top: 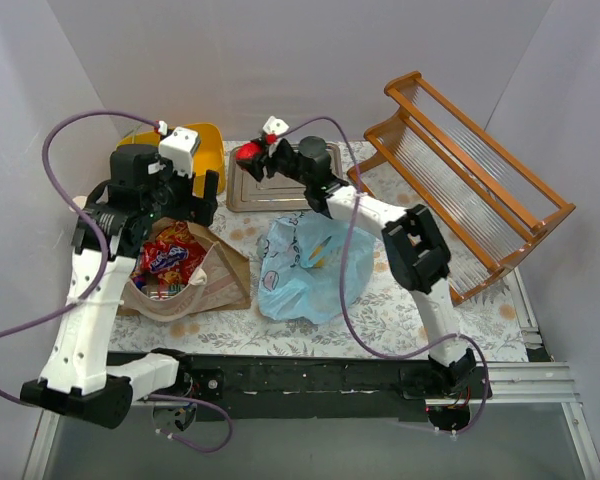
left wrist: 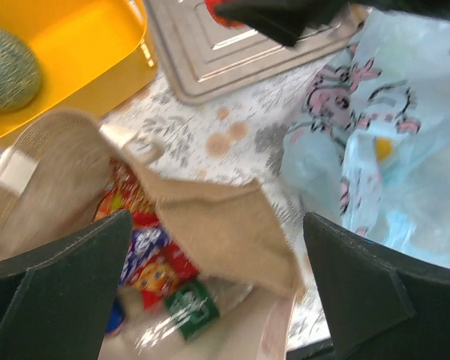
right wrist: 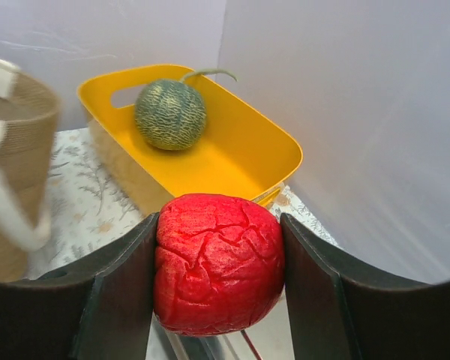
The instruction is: Untie the knot of the grocery bags and take out the mixed food
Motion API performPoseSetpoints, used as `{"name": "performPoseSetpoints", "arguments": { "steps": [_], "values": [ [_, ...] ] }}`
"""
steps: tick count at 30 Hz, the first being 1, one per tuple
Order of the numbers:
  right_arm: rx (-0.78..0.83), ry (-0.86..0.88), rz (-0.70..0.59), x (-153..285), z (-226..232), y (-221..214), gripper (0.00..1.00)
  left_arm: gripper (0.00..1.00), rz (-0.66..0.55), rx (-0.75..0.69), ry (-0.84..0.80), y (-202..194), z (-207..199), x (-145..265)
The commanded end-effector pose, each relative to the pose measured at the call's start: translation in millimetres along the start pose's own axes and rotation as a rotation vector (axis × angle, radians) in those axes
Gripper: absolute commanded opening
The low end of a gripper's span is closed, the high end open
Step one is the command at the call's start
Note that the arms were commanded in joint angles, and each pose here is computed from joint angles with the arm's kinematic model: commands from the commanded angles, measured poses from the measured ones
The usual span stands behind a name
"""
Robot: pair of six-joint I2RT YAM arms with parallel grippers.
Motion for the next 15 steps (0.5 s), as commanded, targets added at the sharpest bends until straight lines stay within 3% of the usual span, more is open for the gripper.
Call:
{"name": "performPoseSetpoints", "arguments": {
  "steps": [1,9,15],
  "values": [
    [0.200,0.136,-0.187,47.7,30.2,101.5,0.01,0.98,-0.117,0.103,-0.127,46.1,-20.7,-27.4],
    [0.495,0.216,-0.181,100.8,56.1,131.2,0.01,0.98,0.020,0.236,-0.673,51.8,-93.9,-54.4],
    [0.604,0.235,-0.177,113.1,60.2,139.3,0.01,0.96,0.070,0.406,-0.863,47.2,-92.1,-68.6]
  ]
}}
Point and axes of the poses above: each gripper's point midway between its finger pads, its own x axis back along the fingers, its own z axis along the line the jaws close on, y = z × x, the point moved 1 cm from there along x, back along the fingers, and after that the axes turned 5 degrees about x, right-handed, at the moved point
